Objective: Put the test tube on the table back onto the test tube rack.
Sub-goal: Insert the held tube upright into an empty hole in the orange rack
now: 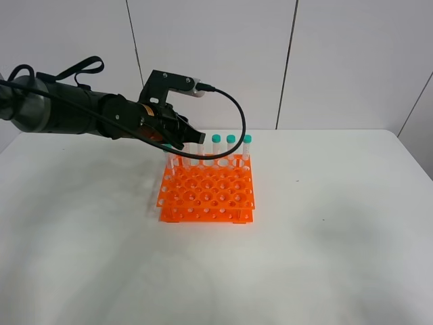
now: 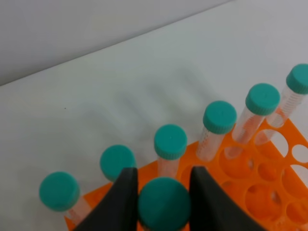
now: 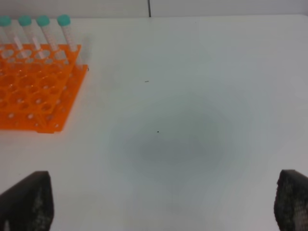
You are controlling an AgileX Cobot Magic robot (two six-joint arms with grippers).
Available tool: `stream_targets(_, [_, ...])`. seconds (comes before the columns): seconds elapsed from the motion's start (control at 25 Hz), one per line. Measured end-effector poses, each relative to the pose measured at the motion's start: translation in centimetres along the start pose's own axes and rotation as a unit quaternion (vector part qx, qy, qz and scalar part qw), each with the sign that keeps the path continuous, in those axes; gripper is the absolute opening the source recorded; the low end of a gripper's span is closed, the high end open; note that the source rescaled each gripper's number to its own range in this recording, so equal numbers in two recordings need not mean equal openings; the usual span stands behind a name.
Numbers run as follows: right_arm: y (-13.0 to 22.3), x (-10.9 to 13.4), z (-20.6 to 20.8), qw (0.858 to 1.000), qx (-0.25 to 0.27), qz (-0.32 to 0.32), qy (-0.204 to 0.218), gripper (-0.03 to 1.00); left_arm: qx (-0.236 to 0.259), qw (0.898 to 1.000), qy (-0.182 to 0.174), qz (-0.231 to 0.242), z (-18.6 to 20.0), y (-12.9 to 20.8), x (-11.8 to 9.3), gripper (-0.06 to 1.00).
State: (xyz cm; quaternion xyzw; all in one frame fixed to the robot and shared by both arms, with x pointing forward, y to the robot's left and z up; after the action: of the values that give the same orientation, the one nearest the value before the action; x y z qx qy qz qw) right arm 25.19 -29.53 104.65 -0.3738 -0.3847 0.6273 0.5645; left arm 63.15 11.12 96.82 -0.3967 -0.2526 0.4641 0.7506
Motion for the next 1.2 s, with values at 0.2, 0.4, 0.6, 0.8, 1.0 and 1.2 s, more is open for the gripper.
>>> stream_targets(0.2, [0.00,0.00,0.00,1.000,0.000,0.000,0.000,1.00,-0.002,1.000,0.000,-0.009,-0.02,-0.04,0.01,0.00])
stream_targets(0.4, [0.00,0.00,0.00,1.000,0.000,0.000,0.000,1.00,-0.007,1.000,-0.001,-0.012,-0.02,-0.14,0.02,0.00])
stream_targets(0.6, [0.00,0.00,0.00,1.000,0.000,0.000,0.000,1.00,-0.007,1.000,-0.001,-0.012,-0.13,-0.06,0.03,0.00])
stream_targets(0.8, [0.00,0.00,0.00,1.000,0.000,0.000,0.000,1.00,0.007,1.000,-0.001,-0.013,-0.89,0.79,0.01,0.00])
stream_targets(1.0, [0.00,0.00,0.00,1.000,0.000,0.000,0.000,1.00,0.007,1.000,-0.001,-0.013,-0.92,0.83,0.01,0.00])
stream_targets(1.2, [0.00,0.00,0.00,1.000,0.000,0.000,0.000,1.00,0.005,1.000,-0.001,-0.013,-0.96,0.79,0.02,0.00])
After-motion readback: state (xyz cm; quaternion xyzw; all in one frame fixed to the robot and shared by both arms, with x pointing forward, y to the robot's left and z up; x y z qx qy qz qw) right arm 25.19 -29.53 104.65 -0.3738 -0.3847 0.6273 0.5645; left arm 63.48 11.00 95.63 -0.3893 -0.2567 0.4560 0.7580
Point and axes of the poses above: a point on each arm's last joint axis where the gripper is mounted, z pointing back along that axis away from the gripper, x along the wrist's bending axis when the last joint is at zero, y = z × x, the point moved 2 cm from there along -z, pointing out along that axis toward the gripper, and after that the axes turned 1 degree about z, right-handed, at the moved point
